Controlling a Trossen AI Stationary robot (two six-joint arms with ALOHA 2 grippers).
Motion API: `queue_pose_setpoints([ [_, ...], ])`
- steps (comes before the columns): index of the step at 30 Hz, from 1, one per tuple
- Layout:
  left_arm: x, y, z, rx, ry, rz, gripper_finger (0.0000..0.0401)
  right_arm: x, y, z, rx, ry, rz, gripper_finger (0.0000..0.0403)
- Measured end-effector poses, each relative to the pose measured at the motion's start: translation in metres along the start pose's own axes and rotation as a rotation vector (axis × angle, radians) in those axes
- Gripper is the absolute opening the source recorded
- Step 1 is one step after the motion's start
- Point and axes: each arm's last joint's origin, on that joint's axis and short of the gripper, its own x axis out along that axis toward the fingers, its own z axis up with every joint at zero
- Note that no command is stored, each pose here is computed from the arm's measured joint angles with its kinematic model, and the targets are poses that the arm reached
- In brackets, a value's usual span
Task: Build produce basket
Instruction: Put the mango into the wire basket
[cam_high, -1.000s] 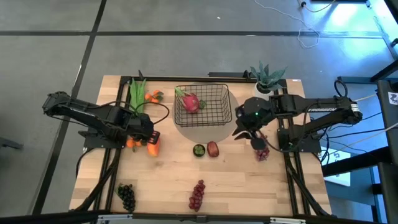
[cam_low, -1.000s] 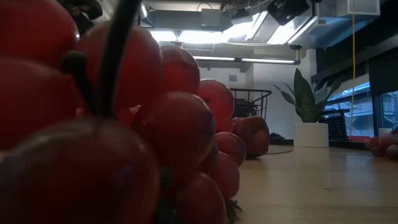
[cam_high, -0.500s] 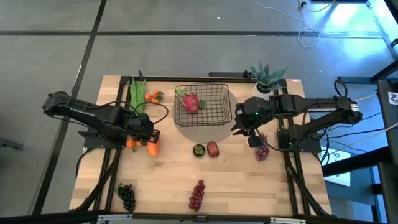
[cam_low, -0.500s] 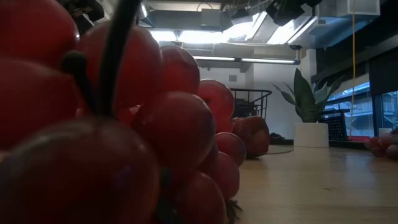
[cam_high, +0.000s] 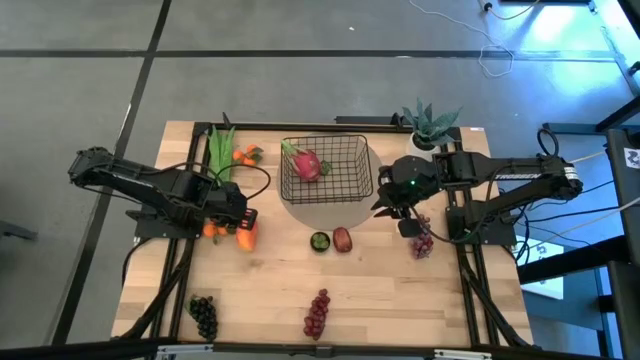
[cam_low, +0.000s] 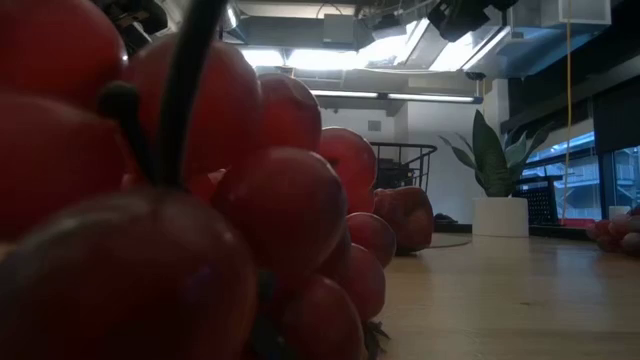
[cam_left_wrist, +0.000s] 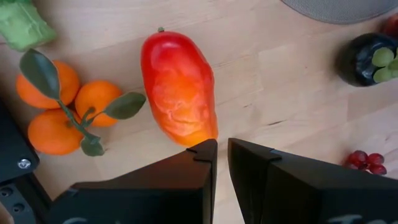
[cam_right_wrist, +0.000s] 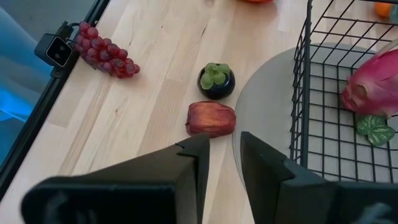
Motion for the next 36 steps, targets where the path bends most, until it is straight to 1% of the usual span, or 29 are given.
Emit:
queue_pose_setpoints([
  [13,0.002,0.003,0.000,0.002,0.007,0.039,0.0030,0.000,0.000,0.000,0.000,0.000,0.000,0.0081],
  [15,0.003,0.002,-0.001,-0.026,0.011,0.047,0.0030,0.000,0.000,0.000,0.000,0.000,0.000,0.0081],
  [18,0.006,0.000,-0.002,-0.098,0.054,0.057,0.0038,0.000,0.000,0.000,0.000,0.001,0.000,0.0081],
  [21,0.009,-0.001,-0.003,-0.102,0.060,0.071,0.0066,0.000,0.000,0.000,0.000,0.001,0.000,0.0081],
  [26,0.015,-0.006,-0.003,-0.119,0.060,0.068,0.0137,0.000,0.000,0.000,0.000,0.000,0.000,0.0081],
  [30,0.023,-0.009,-0.003,-0.128,0.057,0.099,0.0192,0.000,0.000,0.000,0.000,0.001,0.000,0.0081],
  [36,0.034,-0.013,-0.004,-0.140,0.046,0.143,0.0253,0.000,0.000,0.000,0.000,0.001,0.000,0.0081],
])
